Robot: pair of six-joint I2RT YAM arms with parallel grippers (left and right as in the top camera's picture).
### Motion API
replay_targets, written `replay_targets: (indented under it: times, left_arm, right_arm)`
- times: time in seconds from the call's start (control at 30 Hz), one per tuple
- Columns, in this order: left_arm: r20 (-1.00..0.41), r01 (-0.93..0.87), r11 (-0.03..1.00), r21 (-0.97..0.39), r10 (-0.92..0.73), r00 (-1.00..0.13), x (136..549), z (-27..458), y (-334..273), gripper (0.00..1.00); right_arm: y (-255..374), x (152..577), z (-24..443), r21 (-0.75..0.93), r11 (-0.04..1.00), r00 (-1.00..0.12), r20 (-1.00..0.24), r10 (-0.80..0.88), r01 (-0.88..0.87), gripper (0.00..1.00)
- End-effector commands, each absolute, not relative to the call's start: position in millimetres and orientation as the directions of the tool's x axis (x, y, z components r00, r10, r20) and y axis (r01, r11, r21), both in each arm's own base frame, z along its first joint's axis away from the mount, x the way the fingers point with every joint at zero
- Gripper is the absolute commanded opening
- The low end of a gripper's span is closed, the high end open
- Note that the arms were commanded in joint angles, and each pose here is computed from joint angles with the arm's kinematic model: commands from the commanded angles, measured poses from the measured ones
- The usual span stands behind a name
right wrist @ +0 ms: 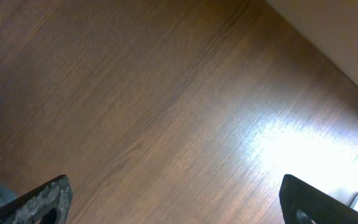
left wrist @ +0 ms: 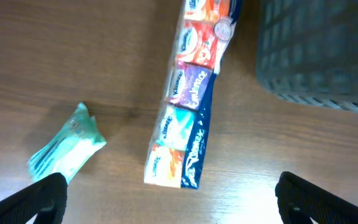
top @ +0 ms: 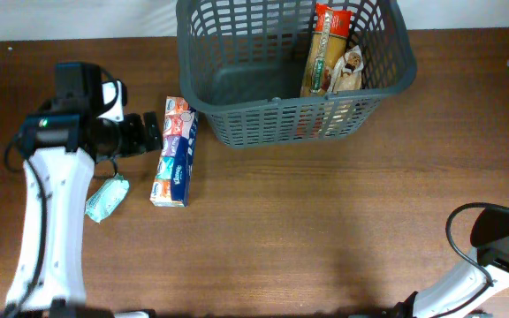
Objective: Pack container
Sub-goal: 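Move the left gripper to the Kleenex tissue multi-pack and grasp it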
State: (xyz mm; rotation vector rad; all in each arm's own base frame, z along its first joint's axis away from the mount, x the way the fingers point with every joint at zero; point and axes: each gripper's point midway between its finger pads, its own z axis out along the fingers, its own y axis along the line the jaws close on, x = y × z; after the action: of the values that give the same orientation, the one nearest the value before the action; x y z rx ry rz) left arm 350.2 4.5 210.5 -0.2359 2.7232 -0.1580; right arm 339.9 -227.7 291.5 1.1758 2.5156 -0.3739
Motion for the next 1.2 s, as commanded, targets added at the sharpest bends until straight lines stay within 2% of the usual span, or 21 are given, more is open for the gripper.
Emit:
replay_targets:
  times: [0.0,0.23,0.5,0.67,1.17]
  left_arm:
    - [-0.324,-0.044,0.983,-0.176,-0.1,-0.941,365,182,-6,1.0]
    - [-0.239,-0.033,0.983,-0.179,-0.076,-0.968,386,133,-10,1.0]
    - [-0.263,0.055,0.998,-0.039,0.043,-0.964,403,114,-34,1.0]
    - [-0.263,0.072,0.997,-0.034,0.061,-0.963,411,102,-45,1.0]
    - [-0.06,0.062,0.998,-0.031,0.06,-0.996,402,19,-44,1.0]
  right_arm:
    - [-227,338,294,-0.082,0.618,-0.591,-0.412,0.694,0.782,0.99]
    - [-227,338,294,-0.082,0.618,-0.591,-0.412,0.694,0.782,0.99]
    - [-227,338,294,-0.082,0.618,-0.591,-0.412,0.694,0.782,0.99]
    - [-227,338,294,-0.082,0.618,-0.591,-0.412,0.694,0.782,0.99]
    - [-227,338,294,-0.082,0.618,-0.591,-0.412,0.694,0.782,0.99]
